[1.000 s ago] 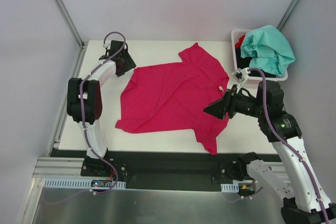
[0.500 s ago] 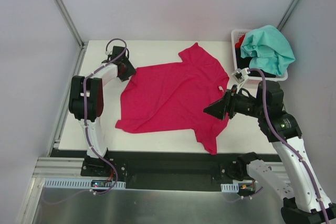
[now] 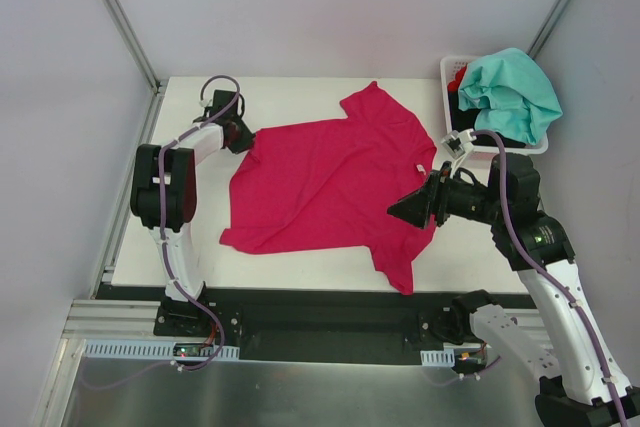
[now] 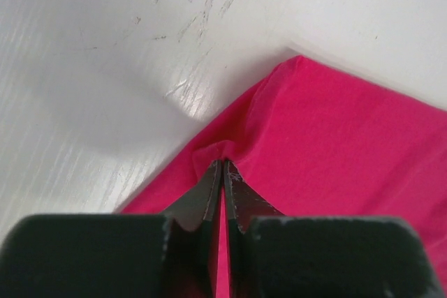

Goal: Fold and stack the t-shirts

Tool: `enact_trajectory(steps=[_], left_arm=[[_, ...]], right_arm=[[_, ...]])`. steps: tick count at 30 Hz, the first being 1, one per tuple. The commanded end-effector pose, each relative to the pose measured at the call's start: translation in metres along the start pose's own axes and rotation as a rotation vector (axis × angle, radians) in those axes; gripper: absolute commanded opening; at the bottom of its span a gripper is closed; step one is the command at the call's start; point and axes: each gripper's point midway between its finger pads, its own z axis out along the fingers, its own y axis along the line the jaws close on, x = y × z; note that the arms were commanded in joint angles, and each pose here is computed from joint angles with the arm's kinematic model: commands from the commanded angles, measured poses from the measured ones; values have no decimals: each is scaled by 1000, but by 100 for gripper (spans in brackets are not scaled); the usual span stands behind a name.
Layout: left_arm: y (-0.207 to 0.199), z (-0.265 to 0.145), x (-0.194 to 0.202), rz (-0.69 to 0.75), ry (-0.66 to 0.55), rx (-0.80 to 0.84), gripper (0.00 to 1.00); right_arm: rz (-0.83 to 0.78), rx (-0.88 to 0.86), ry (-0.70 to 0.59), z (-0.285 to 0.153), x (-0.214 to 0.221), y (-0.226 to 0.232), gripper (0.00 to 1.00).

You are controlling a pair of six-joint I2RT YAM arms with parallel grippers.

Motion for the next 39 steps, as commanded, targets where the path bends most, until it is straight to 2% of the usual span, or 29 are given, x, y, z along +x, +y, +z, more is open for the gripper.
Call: enact_trajectory(steps=[1, 3, 5, 10, 22, 30, 39], left_arm=[[4, 0, -1, -20, 7, 12, 0], [3, -1, 0, -20, 8, 17, 5], [5, -1, 1, -23, 10, 12, 1], [3, -3, -4, -12, -4, 17, 0], [-12, -22, -65, 32, -98, 43, 0], [-39, -12, -100, 120, -111, 118, 0], [-19, 2, -102, 116, -92, 78, 0]], right_arm=[[-45, -40, -25, -6, -11, 15, 61], [-50, -42, -27, -7, -11, 16, 61], [-48, -43, -25, -6, -11, 16, 62], [-46, -43, -22, -6, -10, 16, 62], [-46, -49, -24, -6, -11, 17, 62], [-47, -53, -21, -6, -10, 17, 62], [-42, -62, -6, -6, -9, 19, 62]])
